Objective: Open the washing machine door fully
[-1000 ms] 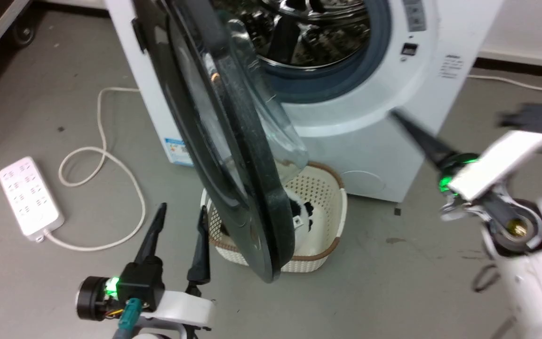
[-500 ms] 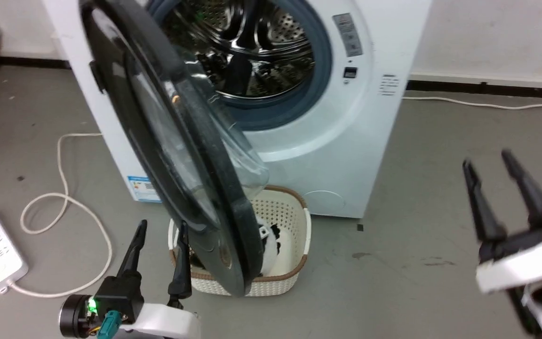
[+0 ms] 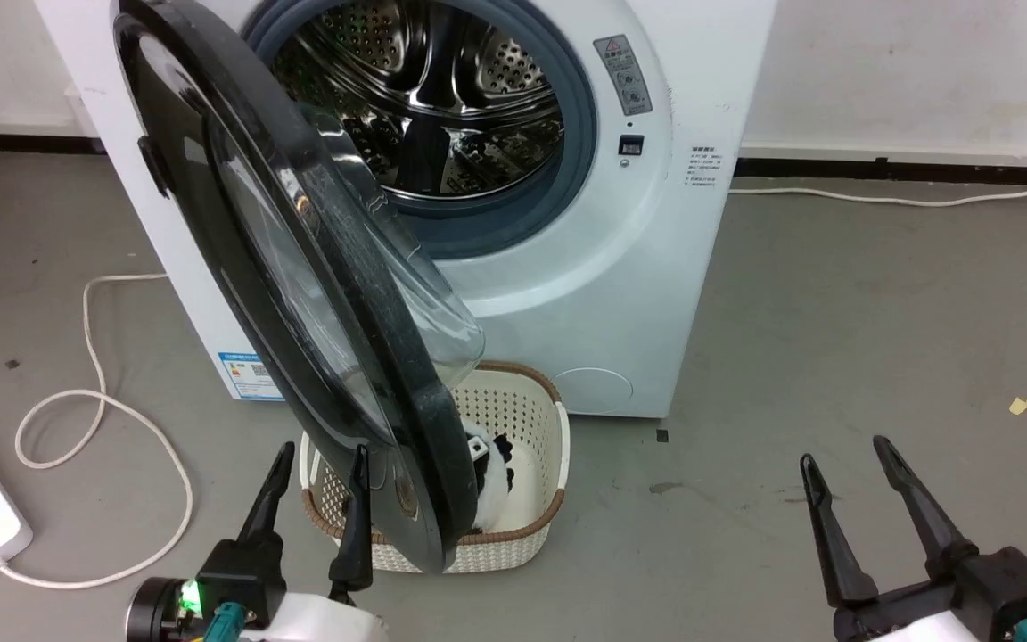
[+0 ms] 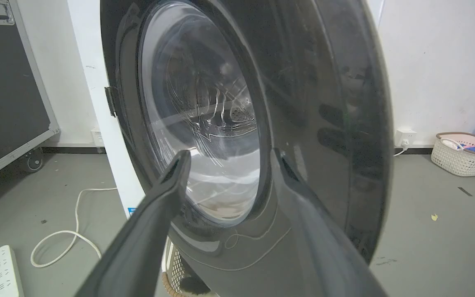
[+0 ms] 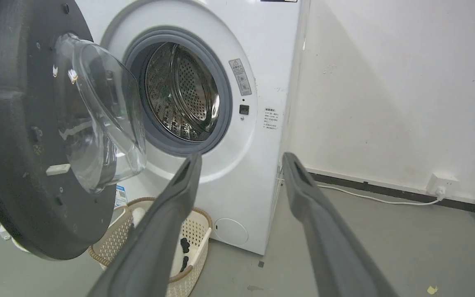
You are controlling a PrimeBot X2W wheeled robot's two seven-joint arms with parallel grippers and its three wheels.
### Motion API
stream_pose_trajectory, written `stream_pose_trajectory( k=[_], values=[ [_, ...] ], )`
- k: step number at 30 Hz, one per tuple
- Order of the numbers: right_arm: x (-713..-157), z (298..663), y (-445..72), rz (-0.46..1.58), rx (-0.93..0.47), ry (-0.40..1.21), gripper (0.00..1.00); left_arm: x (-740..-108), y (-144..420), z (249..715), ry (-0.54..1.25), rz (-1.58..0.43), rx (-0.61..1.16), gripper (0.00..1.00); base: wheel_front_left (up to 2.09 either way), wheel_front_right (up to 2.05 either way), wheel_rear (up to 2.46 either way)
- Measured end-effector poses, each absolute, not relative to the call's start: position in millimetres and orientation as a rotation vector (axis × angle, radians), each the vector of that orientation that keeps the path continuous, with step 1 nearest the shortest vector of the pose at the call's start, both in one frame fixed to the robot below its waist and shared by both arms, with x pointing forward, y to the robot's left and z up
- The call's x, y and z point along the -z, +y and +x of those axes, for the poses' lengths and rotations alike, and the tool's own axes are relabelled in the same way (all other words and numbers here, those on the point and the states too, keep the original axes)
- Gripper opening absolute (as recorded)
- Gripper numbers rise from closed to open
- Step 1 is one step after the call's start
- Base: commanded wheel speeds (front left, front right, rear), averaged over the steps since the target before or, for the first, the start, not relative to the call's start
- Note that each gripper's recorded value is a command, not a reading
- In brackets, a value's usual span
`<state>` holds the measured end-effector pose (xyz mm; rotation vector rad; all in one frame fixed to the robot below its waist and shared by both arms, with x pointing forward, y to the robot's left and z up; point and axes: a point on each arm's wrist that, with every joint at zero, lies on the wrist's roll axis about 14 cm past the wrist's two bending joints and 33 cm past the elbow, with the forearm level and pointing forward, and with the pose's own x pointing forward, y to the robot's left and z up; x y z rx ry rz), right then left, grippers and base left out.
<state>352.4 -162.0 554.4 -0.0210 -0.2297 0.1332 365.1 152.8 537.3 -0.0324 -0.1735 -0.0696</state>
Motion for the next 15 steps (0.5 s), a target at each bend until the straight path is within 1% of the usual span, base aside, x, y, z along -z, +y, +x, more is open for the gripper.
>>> stream_pose_trajectory(
  k=[10, 11, 12, 13, 15],
  values=[
    [-553.1, 347.7, -159.8, 0.021, -0.135, -0.227, 1.0, -529.2, 156.5, 360.1, -0.149, -0.024, 0.045, 1.0, 0.0, 0.0, 0.0],
    [-553.2, 347.7, -159.9, 0.026, -0.134, -0.227, 1.0, -529.2, 156.4, 360.0, -0.149, -0.024, 0.046, 0.62, 0.0, 0.0, 0.0],
    [-552.8, 347.6, -160.1, 0.026, -0.133, -0.226, 1.0, -529.0, 155.6, 359.9, -0.149, -0.024, 0.049, 0.12, 0.0, 0.0, 0.0],
    [-552.5, 347.6, -160.6, 0.026, -0.132, -0.225, 1.0, -529.1, 154.9, 359.8, -0.149, -0.025, 0.051, 0.0, 0.0, 0.0, 0.0],
    [-552.3, 347.7, -161.4, 0.028, -0.13, -0.224, 1.0, -531.6, 155.4, 359.9, -0.157, -0.024, 0.05, 0.0, 0.0, 0.0, 0.0]
  ],
)
